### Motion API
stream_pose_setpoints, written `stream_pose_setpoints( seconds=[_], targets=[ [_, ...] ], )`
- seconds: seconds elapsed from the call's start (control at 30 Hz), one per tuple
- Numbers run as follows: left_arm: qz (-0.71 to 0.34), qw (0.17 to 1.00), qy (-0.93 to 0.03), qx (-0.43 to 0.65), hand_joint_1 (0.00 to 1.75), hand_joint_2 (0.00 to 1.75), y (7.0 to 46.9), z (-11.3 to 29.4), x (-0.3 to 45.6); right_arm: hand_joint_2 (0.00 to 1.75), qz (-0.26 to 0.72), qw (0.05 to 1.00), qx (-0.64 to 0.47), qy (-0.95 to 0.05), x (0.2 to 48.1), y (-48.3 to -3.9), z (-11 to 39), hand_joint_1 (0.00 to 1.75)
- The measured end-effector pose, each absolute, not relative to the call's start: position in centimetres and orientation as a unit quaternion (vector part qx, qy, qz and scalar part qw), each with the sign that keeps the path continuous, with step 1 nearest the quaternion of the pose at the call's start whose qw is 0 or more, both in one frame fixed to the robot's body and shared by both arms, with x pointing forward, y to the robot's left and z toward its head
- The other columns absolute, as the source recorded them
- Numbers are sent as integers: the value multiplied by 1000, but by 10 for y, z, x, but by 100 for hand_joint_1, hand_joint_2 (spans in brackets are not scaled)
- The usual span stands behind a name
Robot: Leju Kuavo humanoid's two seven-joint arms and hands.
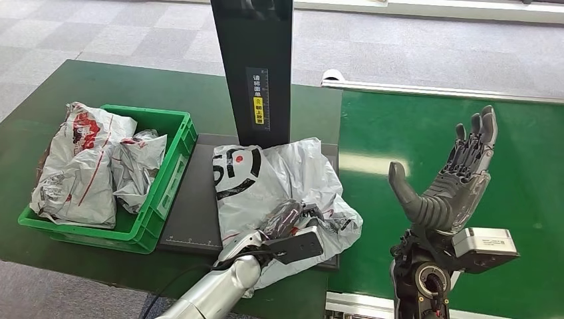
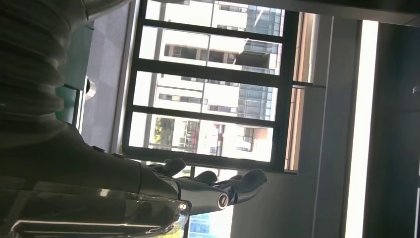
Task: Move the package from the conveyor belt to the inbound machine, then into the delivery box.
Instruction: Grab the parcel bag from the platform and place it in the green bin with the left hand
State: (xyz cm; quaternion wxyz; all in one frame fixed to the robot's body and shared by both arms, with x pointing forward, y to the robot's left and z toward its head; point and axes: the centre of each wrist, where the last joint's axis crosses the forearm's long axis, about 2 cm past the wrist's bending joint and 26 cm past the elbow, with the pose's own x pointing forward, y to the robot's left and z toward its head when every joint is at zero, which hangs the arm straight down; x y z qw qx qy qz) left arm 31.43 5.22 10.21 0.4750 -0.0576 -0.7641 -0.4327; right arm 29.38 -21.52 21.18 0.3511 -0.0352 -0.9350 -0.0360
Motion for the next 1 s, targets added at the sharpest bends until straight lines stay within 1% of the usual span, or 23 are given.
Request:
stream_pose_setpoints(
  seconds=[0.13, 0.23, 0.37, 0.63, 0.83, 1.0],
  targets=[
    [-363, 472, -801, -64, 175, 175, 58, 111, 317, 175, -40, 352, -37, -934, 294, -216, 211, 0],
    [-287, 466, -833, -76, 175, 175, 67, 128, 319, 175, -45, 353, -40, -934, 294, -217, 211, 0],
    [-209, 437, -871, -78, 175, 175, 84, 153, 319, 175, -51, 352, -44, -934, 293, -218, 209, 0],
    [-105, 386, -914, -69, 175, 175, 114, 182, 313, 175, -57, 354, -45, -932, 293, -219, 207, 0],
    [-62, 366, -927, -54, 175, 175, 130, 193, 308, 175, -60, 356, -47, -931, 293, -220, 205, 0],
    [11, 340, -940, 5, 175, 175, 156, 203, 300, 175, -62, 357, -48, -931, 293, -221, 205, 0]
  ],
)
